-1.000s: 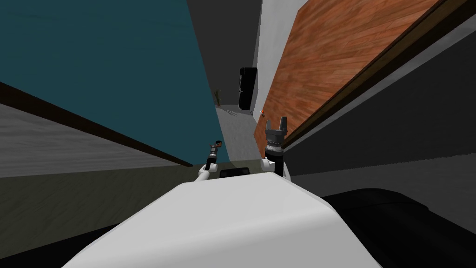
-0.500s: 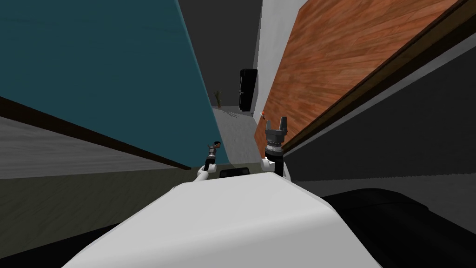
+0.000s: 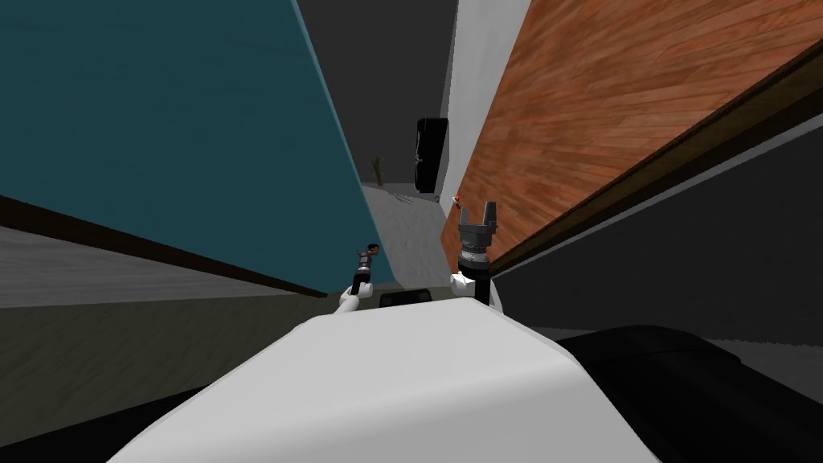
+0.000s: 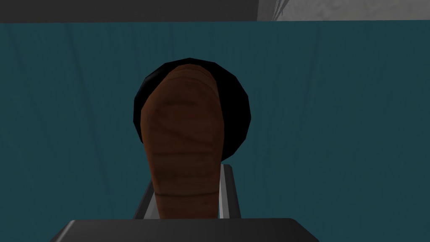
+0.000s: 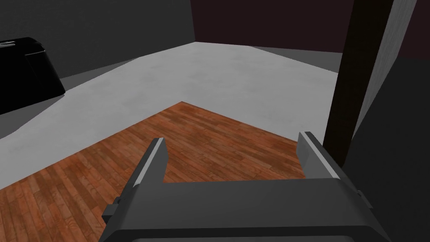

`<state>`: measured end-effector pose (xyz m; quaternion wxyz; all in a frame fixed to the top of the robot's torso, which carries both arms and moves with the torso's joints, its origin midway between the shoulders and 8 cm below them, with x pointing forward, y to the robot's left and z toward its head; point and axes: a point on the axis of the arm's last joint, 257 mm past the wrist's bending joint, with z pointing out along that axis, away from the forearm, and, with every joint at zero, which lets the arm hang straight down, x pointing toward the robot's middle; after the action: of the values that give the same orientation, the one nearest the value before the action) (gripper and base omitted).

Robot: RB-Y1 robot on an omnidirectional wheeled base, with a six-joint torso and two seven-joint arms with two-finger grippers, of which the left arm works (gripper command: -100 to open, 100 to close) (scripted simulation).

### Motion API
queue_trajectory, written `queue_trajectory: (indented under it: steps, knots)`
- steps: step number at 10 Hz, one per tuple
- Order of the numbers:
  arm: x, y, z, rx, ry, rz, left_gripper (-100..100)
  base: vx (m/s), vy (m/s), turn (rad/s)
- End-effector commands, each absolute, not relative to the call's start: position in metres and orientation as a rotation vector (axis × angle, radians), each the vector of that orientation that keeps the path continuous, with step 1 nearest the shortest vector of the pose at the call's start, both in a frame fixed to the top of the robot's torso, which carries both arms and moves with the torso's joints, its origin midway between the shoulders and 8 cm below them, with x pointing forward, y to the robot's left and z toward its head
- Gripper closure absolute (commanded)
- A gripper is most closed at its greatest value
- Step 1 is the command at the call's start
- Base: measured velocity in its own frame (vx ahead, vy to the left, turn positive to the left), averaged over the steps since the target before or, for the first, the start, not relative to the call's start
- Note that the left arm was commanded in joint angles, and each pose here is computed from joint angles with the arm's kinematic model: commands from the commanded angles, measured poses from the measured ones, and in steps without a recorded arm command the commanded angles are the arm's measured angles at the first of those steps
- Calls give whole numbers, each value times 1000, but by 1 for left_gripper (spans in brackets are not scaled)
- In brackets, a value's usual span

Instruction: Push the door open

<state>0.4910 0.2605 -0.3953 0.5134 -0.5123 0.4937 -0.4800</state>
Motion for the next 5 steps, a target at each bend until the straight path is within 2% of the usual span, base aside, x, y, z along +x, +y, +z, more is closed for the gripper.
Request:
queue_trajectory:
  steps: [1, 3, 5]
  knots:
    - [491, 283, -388, -1229, 1151, -1129, 100, 182, -67, 42]
    - [490, 297, -388, -1242, 1129, -1106, 100, 222, -60, 78]
    - [488, 311, -388, -1257, 1105, -1082, 100, 157, -65, 34]
